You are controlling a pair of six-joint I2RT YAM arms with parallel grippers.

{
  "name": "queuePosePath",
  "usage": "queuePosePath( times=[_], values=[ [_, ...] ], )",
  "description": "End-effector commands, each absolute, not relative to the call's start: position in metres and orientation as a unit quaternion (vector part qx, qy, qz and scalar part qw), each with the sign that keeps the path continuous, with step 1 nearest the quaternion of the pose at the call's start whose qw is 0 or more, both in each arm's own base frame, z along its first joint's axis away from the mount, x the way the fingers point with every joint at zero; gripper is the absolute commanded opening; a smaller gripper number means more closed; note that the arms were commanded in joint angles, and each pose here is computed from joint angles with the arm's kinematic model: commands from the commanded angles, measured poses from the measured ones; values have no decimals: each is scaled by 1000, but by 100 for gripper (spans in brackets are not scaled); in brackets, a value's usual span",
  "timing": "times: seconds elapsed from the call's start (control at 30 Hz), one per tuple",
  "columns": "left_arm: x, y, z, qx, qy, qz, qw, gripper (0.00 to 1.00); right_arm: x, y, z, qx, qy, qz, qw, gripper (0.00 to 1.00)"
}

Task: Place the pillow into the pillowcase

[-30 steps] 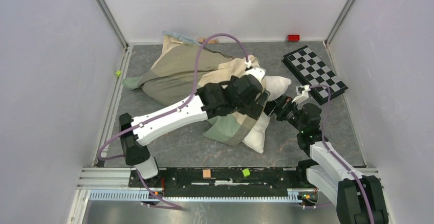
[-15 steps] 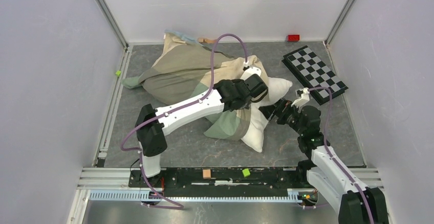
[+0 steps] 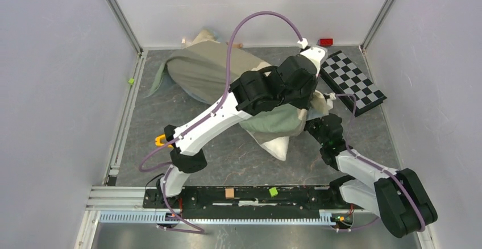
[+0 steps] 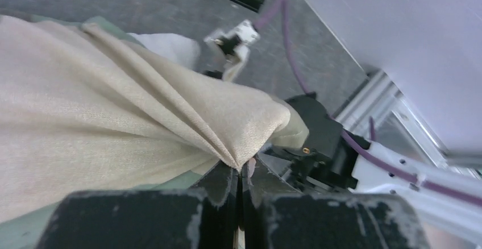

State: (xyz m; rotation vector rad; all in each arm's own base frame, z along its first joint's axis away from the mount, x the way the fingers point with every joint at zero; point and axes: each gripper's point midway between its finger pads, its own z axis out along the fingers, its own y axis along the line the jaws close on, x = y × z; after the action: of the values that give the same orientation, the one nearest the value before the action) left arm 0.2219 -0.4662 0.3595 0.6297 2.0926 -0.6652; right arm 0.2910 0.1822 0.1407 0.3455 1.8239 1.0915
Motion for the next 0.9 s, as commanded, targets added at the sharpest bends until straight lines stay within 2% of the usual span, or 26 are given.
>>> queuePosePath(
  times=[0.0,0.2,0.23,0.3,0.33,0.37,0.4,0.43,0.47,0.6,0.7,0.87],
  values=[
    [149,-520,408,308,759,-454,351,3,305,189,199,162,693,470,522,0],
    [197,-482,388,266,799,-396,365,2,312,180,201,154,718,418,536,0],
    [212,-473,388,246,808,-384,372,2,312,179,196,148,728,405,533,3],
    [246,-449,388,195,827,-369,377,3,307,173,187,134,744,378,534,33],
    [266,-434,387,168,836,-351,388,2,303,170,183,124,750,369,535,57],
    [282,-419,388,143,841,-335,400,3,299,168,182,112,755,359,538,73],
    [292,-409,388,129,844,-329,403,2,294,163,178,99,766,341,536,88],
    [301,-400,390,113,846,-326,407,2,289,158,176,90,773,324,539,95],
    [308,-393,391,104,846,-323,411,2,286,146,171,102,780,297,541,98],
    [322,-386,401,89,838,-331,424,2,267,128,176,67,784,258,560,98],
    [324,-390,404,90,835,-339,424,3,245,148,179,-19,771,303,559,98],
    [323,-398,405,96,831,-354,418,3,221,171,150,-64,771,355,524,98]
  ],
)
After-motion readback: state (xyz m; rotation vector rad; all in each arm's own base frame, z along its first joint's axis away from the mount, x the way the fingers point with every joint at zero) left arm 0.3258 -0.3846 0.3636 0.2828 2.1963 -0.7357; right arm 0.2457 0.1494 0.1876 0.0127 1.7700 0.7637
